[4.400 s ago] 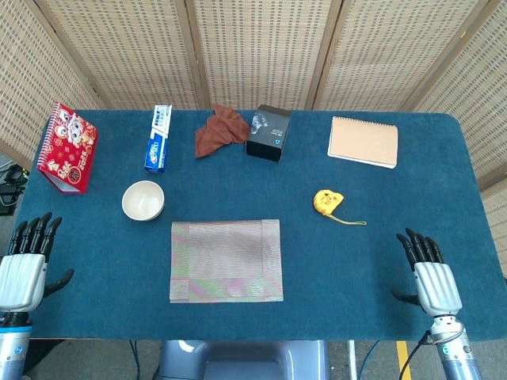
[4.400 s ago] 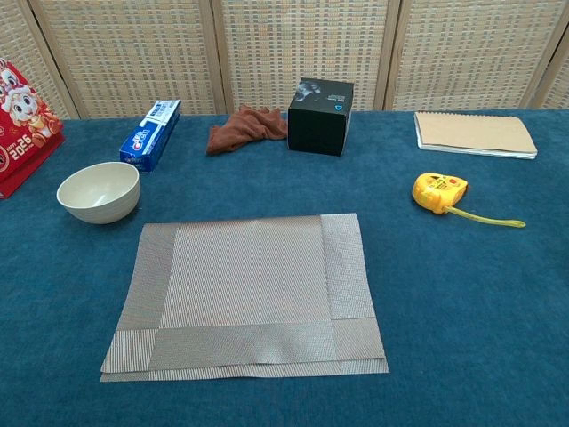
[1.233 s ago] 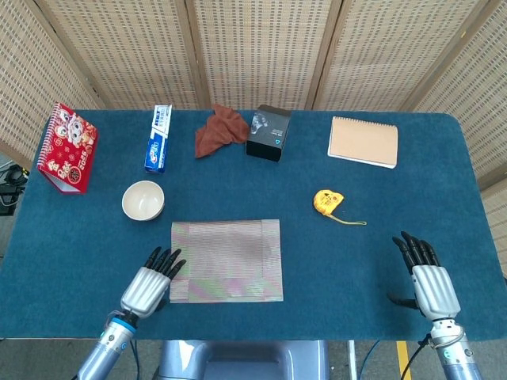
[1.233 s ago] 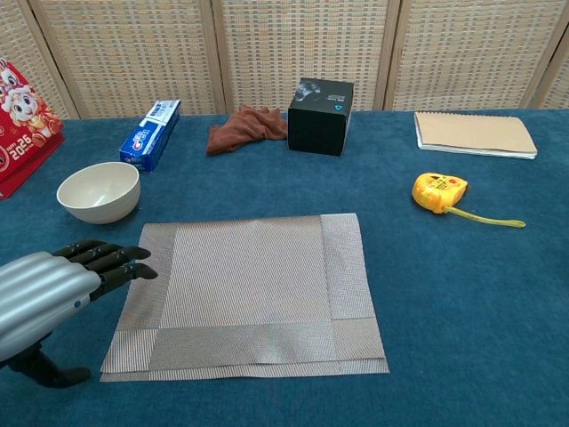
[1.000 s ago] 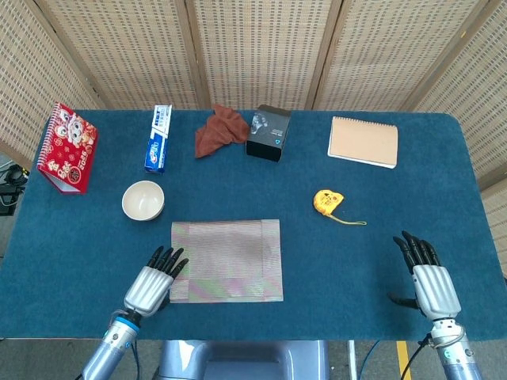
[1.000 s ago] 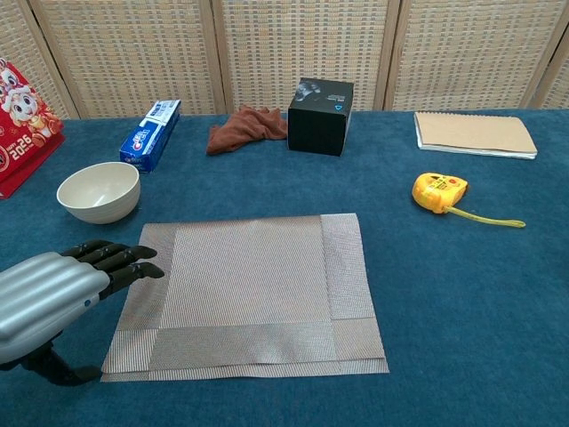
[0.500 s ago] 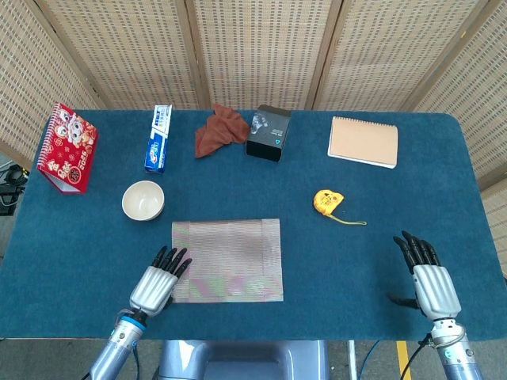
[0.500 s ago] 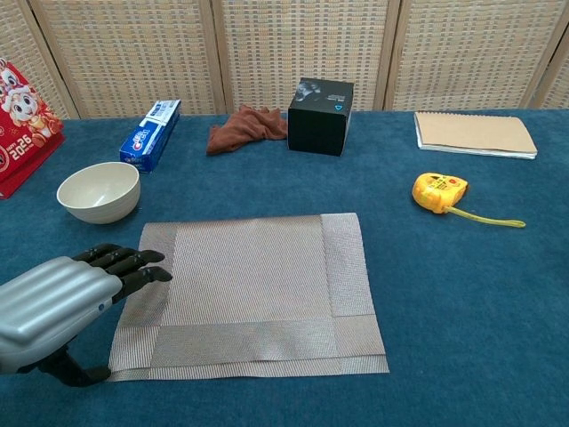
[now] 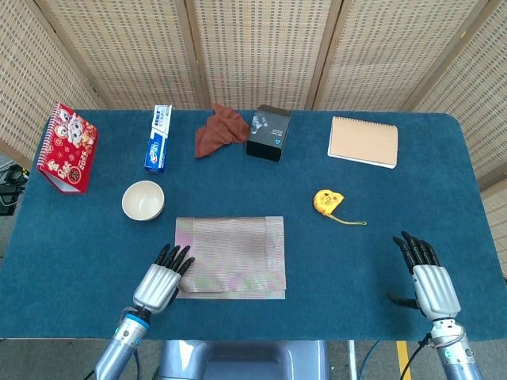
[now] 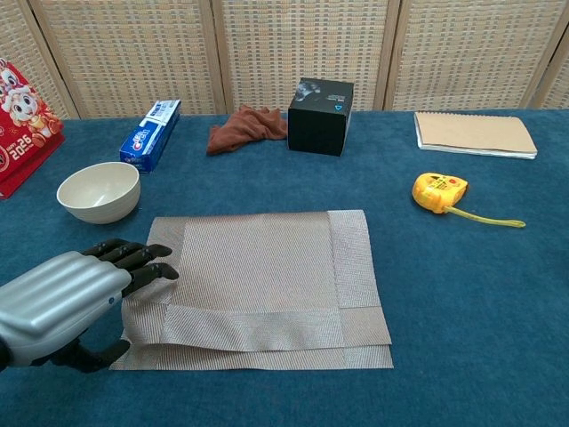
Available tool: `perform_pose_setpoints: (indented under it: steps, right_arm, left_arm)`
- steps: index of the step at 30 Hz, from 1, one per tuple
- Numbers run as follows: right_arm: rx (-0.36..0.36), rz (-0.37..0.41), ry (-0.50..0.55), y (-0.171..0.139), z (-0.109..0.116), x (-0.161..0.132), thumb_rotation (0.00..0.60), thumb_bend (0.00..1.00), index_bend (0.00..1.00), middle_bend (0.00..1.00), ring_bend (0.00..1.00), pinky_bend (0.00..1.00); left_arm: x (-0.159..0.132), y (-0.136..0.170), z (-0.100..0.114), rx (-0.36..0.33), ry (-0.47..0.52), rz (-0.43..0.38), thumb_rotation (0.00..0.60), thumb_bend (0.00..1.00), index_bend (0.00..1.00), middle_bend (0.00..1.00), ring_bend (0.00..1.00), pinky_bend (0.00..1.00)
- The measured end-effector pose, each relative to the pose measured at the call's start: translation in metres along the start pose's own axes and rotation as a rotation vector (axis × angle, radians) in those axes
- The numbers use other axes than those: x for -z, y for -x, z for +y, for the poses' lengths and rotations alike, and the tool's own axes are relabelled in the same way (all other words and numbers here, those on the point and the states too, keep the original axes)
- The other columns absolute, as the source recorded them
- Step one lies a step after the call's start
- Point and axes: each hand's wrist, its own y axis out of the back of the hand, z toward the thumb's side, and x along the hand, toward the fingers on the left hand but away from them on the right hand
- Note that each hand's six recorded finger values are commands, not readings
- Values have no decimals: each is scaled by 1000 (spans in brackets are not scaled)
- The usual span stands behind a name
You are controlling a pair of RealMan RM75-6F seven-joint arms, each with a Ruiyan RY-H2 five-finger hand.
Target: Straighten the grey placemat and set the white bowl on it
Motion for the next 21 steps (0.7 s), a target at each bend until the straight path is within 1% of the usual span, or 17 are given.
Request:
perform_pose_setpoints:
  steps: [6,9,11,14,16,17,20,21]
  right_arm:
    - [-3,0,2,0,0,0,600,82,47,0,0,0]
    - [-5,0,4,0,0,0,600,81,47,0,0,0]
    - [-7,0,7,0,-1,0,600,82,47,0,0,0]
    - [-12,-1,8,0,-1,0,600,80,47,0,0,0]
    - [-15,-4,7,0,-1,0,600,80,47,0,0,0]
    - [-16,-5,7,0,-1,0,600,79,47,0,0,0]
    - [-15,-4,11,0,-1,0,600,78,47,0,0,0]
    - [-14,-4,12,0,0,0,600,78,47,0,0,0]
  left_arm:
    - [0,-3,-1,0,-3,3,600,397,159,0,0,0]
    - [0,-6,-2,-1,-7,11,600,435,174,0,0,0]
    - [0,-10,-2,-5,-6,18,600,475,202,0,0,0]
    - [-3,-16,0,-25,2,26,600,573,332,0,0,0]
    - [-4,-19,3,-46,13,32,600,646,458,0,0,0]
    - [-4,-20,5,-55,18,34,600,666,515,0,0,0]
    - [-4,-22,8,-81,25,40,600,671,652,0,0,0]
    - [-4,-22,10,-89,29,41,600,670,679,0,0,0]
